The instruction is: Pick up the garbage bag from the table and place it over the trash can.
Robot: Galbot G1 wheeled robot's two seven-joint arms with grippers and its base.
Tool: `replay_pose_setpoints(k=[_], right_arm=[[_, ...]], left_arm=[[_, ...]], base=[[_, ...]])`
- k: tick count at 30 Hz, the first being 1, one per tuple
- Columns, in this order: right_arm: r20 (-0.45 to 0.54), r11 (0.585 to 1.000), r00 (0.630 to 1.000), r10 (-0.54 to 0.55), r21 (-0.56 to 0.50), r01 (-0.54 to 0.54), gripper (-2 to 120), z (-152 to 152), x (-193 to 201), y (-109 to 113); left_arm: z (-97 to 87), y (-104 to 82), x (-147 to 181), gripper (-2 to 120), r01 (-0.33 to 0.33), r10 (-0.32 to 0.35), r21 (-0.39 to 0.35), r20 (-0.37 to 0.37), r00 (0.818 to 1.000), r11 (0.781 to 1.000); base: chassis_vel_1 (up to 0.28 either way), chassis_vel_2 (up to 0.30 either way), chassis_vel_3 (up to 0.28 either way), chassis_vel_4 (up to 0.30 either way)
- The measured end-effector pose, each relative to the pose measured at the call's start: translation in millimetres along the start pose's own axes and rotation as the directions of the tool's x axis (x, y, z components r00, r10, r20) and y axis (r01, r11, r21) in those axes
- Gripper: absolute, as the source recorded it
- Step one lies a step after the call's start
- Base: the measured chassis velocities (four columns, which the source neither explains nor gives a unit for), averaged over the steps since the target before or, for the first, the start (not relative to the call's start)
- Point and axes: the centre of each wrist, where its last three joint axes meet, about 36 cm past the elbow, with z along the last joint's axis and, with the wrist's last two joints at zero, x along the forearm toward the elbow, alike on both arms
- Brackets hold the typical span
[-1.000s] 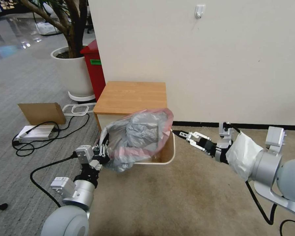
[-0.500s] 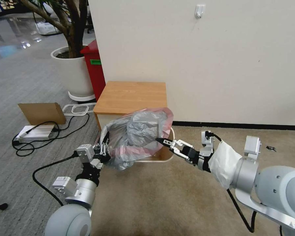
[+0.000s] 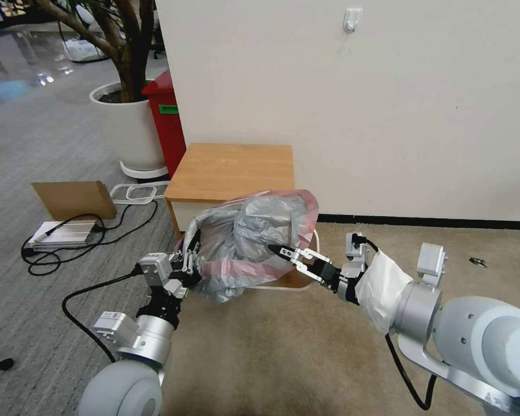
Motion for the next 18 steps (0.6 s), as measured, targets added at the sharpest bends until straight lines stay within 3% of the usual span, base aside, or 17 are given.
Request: replay_pose_setpoints(k=[3, 9, 18], right_arm=[[-0.001, 1.0, 1.0, -0.002, 0.003, 0.002, 67, 1.3, -1.2, 0.3], [0.0, 1.0, 1.0, -0.006, 0.004, 0.006, 50, 1.6, -1.4, 0.3], [-0.004, 0.999, 1.0, -0.018, 0.035, 0.018, 13, 6.0, -3.6, -0.5]], left_arm=[[-0.1, 0.2, 0.0, 7, -0.002, 0.002, -0.013, 0.001, 1.0, 1.0], [0.1, -0.3, -0.1, 7, -0.001, 0.001, -0.013, 0.002, 1.0, 1.0], [3.2, -0.1, -0.6, 7, 0.014, -0.014, 0.0, -0.006, 1.0, 1.0]], base=[[0.0, 0.0, 0.0, 0.0], [0.0, 0.0, 0.0, 0.0], [0.0, 0.0, 0.0, 0.0]])
